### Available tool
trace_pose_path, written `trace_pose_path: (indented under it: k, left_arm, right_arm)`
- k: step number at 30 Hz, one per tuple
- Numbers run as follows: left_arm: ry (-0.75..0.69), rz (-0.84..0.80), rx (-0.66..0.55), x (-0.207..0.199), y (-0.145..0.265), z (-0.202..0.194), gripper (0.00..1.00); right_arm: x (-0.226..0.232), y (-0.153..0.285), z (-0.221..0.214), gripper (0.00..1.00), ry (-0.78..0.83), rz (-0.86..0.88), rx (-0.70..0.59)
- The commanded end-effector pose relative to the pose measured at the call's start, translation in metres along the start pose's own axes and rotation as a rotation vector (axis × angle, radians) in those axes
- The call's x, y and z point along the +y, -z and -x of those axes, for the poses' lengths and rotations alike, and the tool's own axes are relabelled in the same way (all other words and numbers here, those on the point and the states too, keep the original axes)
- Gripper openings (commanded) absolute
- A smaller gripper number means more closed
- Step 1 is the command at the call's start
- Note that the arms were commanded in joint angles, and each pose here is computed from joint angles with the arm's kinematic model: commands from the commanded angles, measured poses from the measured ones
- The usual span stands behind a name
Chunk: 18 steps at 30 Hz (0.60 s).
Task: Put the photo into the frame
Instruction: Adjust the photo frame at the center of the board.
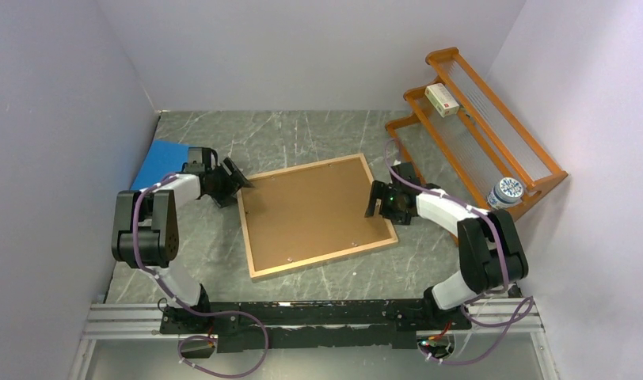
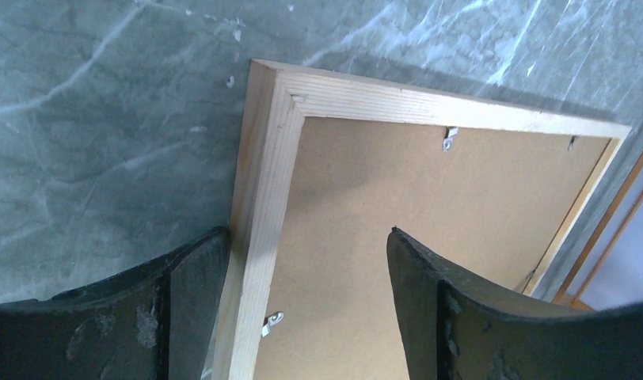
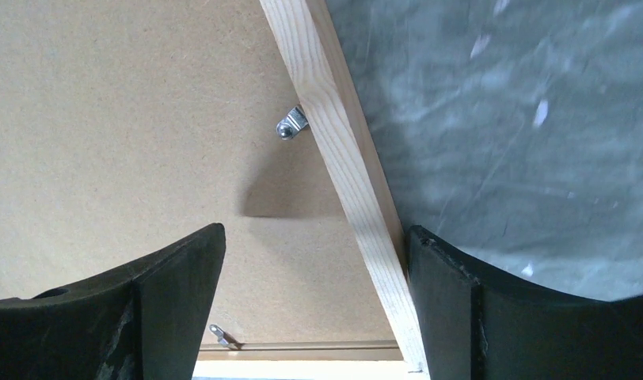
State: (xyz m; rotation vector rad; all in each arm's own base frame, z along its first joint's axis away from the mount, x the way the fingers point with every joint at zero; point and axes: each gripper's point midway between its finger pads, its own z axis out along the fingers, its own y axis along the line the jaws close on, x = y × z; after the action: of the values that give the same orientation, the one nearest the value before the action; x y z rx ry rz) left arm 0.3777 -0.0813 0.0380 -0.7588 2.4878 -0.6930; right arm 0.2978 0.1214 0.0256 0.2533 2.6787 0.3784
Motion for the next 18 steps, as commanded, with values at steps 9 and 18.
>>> trace_pose_path:
  k: [9, 18]
  left_arm:
    - [-0.036, 0.169, 0.014, 0.025, 0.007, -0.009, 0.80]
    - [-0.057, 0.194, -0.017, 0.027, 0.025, -0.009, 0.80]
  right_arm:
    - [0.019, 0.019, 0.010, 0.88, -0.073, -0.044, -0.130]
    - [0.018, 0.027, 0.028, 0.89, -0.045, -0.081, -0.180]
